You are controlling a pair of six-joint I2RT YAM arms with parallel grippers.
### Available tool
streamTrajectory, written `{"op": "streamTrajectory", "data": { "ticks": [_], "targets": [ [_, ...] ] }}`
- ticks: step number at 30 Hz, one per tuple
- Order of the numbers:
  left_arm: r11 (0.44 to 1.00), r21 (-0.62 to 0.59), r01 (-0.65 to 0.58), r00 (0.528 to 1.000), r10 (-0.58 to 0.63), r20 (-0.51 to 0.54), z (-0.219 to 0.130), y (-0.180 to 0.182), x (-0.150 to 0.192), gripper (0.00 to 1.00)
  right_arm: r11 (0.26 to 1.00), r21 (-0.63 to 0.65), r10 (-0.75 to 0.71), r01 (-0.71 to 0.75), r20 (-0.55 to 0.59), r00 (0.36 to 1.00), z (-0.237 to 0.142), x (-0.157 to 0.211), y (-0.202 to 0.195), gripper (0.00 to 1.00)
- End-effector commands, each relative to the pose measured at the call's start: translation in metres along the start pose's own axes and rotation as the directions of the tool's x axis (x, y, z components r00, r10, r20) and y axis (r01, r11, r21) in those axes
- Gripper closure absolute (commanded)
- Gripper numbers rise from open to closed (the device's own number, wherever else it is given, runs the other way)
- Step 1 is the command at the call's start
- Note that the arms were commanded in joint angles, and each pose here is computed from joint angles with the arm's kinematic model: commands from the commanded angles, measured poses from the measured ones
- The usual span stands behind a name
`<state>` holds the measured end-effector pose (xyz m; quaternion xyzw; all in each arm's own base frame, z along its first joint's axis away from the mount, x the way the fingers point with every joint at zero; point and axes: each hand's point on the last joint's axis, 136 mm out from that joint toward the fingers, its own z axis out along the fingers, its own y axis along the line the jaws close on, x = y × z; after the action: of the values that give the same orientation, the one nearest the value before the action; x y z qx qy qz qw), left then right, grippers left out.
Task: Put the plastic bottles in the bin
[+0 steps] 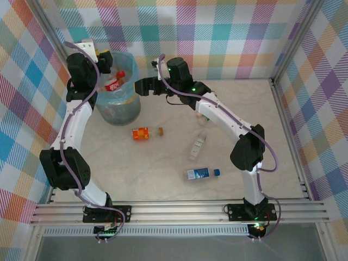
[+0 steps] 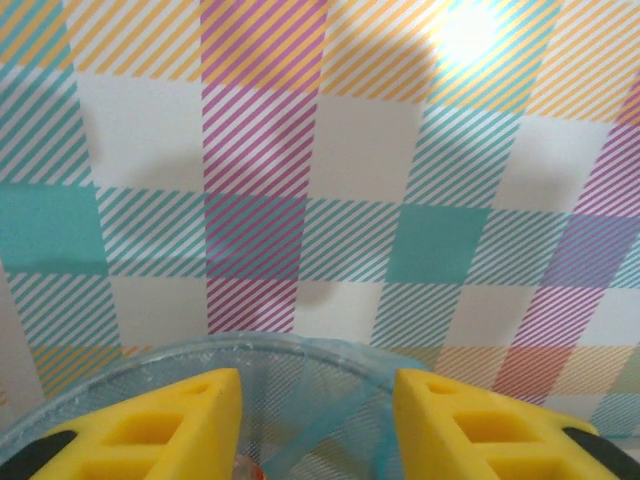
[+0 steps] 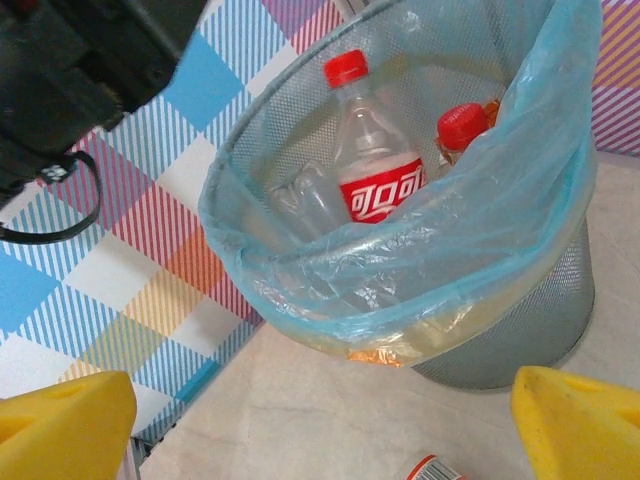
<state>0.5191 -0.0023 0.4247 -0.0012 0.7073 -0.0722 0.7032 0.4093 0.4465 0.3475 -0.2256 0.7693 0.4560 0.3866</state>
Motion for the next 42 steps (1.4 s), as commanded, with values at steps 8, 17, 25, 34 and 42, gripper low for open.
{"op": "streamTrajectory", "data": {
  "ticks": [8, 17, 25, 34, 42],
  "targets": [
    [0.994, -0.108, 0.016, 0.992, -0.029, -0.121, -0.01, 0.02, -0.008, 0.77, 0.999, -0.023, 0.043, -0.043, -0.022, 0.999, 0.002, 0.005, 0.001, 0.04],
    [0.985, -0.047, 0.167, 0.932, -0.173, -0.317, 0.003, 0.004, 0.023, 0.78, 0.998, 0.04, 0.042, -0.038, -0.086, 0.995, -0.001, 0.017, -0.009, 0.04],
    [0.99, 0.057, 0.128, 0.955, -0.107, -0.278, -0.042, -0.035, -0.014, 0.67, 0.992, 0.093, -0.061, 0.087, -0.255, 0.965, -0.033, 0.051, -0.024, 0.02],
    [0.931, 0.363, -0.036, 0.955, 0.139, -0.263, -0.131, -0.148, 0.018, 0.48, 0.836, 0.522, 0.358, -0.171, -0.283, 0.89, -0.121, 0.128, -0.124, 0.06],
    [0.854, 0.52, -0.005, 0.925, 0.201, -0.322, -0.2, -0.196, 0.082, 0.42, 0.67, 0.691, 0.593, -0.273, -0.275, 0.757, -0.19, 0.245, -0.133, 0.09]
  ]
}}
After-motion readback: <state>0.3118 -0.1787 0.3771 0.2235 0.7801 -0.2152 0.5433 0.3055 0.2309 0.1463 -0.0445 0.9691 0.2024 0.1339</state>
